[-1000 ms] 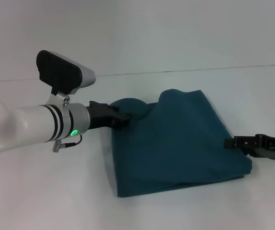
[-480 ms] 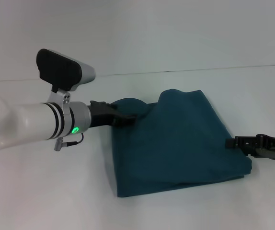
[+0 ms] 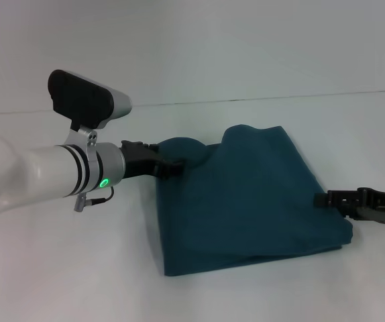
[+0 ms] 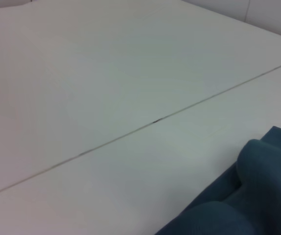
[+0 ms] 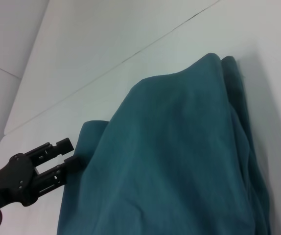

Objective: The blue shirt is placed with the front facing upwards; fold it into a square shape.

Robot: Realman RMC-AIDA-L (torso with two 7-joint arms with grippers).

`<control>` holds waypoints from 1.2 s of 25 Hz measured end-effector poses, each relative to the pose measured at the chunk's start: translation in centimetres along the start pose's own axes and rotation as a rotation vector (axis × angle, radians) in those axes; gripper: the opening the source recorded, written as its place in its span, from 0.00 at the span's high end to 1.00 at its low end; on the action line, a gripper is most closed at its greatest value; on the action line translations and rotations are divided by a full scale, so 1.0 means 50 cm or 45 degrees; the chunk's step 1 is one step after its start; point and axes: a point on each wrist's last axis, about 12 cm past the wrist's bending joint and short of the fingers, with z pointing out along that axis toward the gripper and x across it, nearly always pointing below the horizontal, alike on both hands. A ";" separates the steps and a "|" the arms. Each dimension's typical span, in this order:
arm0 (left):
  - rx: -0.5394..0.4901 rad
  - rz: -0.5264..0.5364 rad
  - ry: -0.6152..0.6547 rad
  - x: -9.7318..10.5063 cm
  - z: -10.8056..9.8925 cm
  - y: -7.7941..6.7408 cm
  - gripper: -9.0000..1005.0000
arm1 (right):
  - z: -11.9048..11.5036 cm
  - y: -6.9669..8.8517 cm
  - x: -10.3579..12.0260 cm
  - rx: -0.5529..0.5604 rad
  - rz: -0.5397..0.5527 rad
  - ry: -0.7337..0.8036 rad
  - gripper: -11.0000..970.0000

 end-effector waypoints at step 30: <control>0.012 0.109 0.050 -0.001 0.009 -0.013 0.78 | -0.002 -0.001 -0.004 0.003 -0.001 -0.020 0.24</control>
